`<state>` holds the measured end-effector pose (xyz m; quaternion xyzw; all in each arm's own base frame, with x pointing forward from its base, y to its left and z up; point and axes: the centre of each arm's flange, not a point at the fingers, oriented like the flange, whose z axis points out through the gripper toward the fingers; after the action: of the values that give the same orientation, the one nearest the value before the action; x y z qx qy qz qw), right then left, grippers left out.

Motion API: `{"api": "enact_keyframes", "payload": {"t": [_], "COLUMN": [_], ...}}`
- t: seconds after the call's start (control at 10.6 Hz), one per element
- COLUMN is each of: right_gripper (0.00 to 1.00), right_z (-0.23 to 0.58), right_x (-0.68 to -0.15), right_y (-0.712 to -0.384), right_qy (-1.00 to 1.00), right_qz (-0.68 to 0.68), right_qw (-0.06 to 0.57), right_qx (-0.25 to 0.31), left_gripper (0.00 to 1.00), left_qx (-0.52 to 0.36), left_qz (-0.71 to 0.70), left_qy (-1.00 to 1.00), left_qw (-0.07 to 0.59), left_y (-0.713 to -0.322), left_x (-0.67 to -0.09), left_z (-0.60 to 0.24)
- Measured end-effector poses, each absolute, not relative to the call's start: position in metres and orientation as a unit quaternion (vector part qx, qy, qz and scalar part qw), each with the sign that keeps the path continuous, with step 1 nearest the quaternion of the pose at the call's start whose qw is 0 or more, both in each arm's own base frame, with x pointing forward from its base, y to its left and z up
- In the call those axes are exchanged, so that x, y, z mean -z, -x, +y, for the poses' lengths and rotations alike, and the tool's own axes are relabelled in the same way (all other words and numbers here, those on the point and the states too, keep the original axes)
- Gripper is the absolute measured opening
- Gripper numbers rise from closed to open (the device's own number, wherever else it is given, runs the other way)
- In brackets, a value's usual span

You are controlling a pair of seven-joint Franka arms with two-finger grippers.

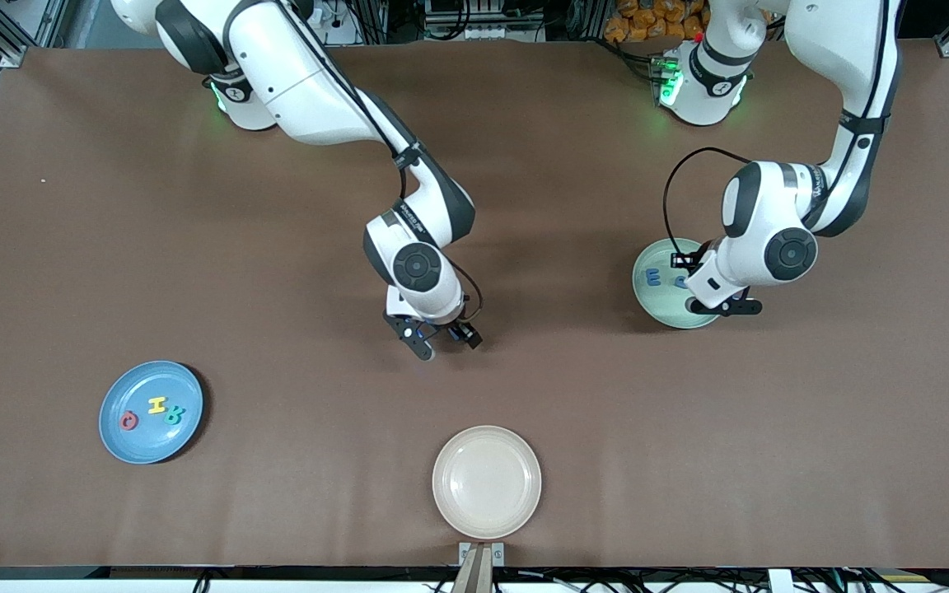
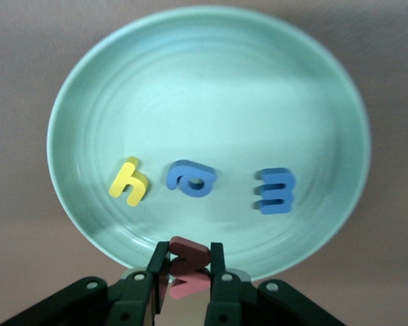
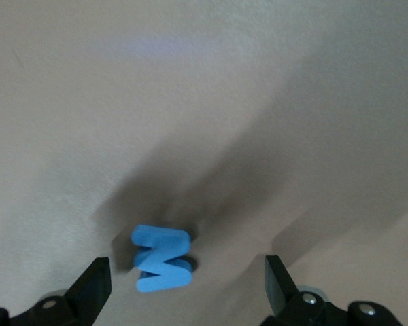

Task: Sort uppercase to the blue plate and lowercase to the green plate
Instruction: 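Release the w on the green plate while the right gripper grasps W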

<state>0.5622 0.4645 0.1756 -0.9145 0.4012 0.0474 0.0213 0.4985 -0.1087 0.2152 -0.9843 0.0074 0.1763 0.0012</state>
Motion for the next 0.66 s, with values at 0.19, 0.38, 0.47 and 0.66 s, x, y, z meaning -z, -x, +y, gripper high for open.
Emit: {"api": "enact_keyframes", "payload": {"t": [0.19,0.38,0.47,0.66], "right_gripper": [1.0,1.0,1.0,1.0], "right_z": [0.466,0.466,0.466,0.468], "right_x": [-0.182,-0.189,-0.19,-0.185], "right_y": [-0.565,-0.571,-0.573,-0.577], "right_qy": [0.915,0.915,0.915,0.916], "right_qz": [0.4,0.401,0.401,0.399], "right_qw": [0.017,0.022,0.024,0.023], "right_qx": [-0.05,-0.046,-0.043,-0.039], "left_gripper": [0.28,0.28,0.28,0.28], "left_qx": [-0.171,-0.164,-0.162,-0.165], "left_qz": [0.006,0.006,0.006,0.01], "left_qy": [0.985,0.986,0.987,0.986], "left_qw": [0.003,0.003,0.004,0.006], "left_y": [-0.491,-0.49,-0.489,-0.487], "left_x": [-0.206,-0.202,-0.199,-0.192], "left_z": [-0.106,-0.105,-0.106,-0.111]}}
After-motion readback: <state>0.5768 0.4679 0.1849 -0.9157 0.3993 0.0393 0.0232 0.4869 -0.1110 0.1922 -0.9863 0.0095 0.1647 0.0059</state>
